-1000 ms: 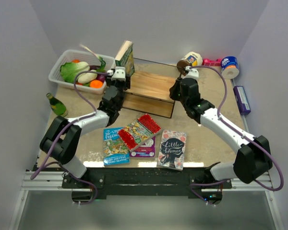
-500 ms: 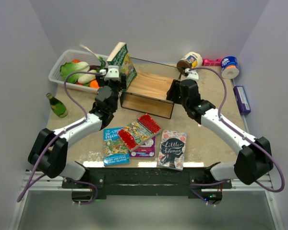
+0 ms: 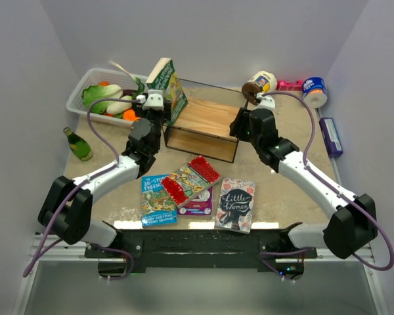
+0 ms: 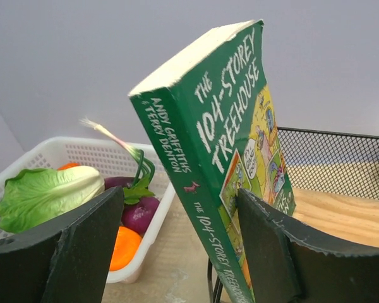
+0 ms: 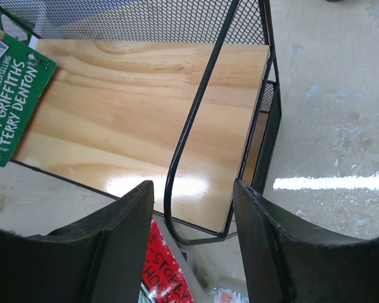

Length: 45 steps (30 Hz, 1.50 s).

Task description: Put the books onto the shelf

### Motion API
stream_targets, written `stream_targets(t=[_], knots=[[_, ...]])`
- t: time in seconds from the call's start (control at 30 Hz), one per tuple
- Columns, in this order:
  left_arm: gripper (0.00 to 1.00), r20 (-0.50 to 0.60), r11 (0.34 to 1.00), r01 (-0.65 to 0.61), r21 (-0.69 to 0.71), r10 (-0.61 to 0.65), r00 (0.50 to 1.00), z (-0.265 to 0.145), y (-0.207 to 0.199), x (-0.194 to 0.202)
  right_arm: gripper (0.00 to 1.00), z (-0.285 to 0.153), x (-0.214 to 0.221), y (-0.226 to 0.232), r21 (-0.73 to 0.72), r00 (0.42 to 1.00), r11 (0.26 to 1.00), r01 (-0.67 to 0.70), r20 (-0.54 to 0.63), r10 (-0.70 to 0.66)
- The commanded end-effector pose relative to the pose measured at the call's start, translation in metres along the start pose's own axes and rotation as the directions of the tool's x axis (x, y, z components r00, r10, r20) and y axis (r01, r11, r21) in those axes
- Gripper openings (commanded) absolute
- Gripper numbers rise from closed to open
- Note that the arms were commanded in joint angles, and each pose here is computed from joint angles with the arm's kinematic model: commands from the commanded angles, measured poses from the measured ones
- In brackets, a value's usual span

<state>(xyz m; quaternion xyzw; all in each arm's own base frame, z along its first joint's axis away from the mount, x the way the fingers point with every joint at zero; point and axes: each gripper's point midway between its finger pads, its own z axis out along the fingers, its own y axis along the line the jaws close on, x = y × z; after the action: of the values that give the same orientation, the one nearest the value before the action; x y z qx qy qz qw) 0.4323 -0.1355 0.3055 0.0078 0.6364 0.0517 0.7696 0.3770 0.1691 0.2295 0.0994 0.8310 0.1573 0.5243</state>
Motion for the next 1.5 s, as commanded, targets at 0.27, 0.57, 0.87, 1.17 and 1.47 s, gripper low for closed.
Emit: stream_targets(t=[0.27,0.57,0.87,1.17,1.47], knots=[[0.24,0.134,0.997,-0.051,0.053,0.043,0.99,0.016,-0.015,-0.019,0.51,0.015,0.009,0.005,-0.022,1.0,1.0,0.008,-0.015,-0.009],[0.08,0.16,0.994,-0.096,0.054,0.087,0.983,0.019,-0.019,-0.021,0.5,0.021,0.018,0.003,-0.018,0.999,1.0,0.007,-0.032,-0.007],[0.55,0.109,1.0,-0.031,0.007,0.03,0.994,0.017,-0.007,-0.025,0.54,0.014,0.009,0.004,-0.021,1.0,1.0,0.007,-0.018,-0.007],[0.65,0.093,1.0,-0.013,-0.025,0.015,0.996,0.004,0.008,-0.026,0.58,0.003,0.004,0.003,-0.025,1.0,1.0,0.001,-0.004,-0.001],[0.71,0.079,0.996,-0.006,-0.085,0.013,0.997,-0.021,0.036,-0.036,0.6,-0.015,-0.007,0.002,-0.032,1.0,0.999,-0.005,0.019,0.005]])
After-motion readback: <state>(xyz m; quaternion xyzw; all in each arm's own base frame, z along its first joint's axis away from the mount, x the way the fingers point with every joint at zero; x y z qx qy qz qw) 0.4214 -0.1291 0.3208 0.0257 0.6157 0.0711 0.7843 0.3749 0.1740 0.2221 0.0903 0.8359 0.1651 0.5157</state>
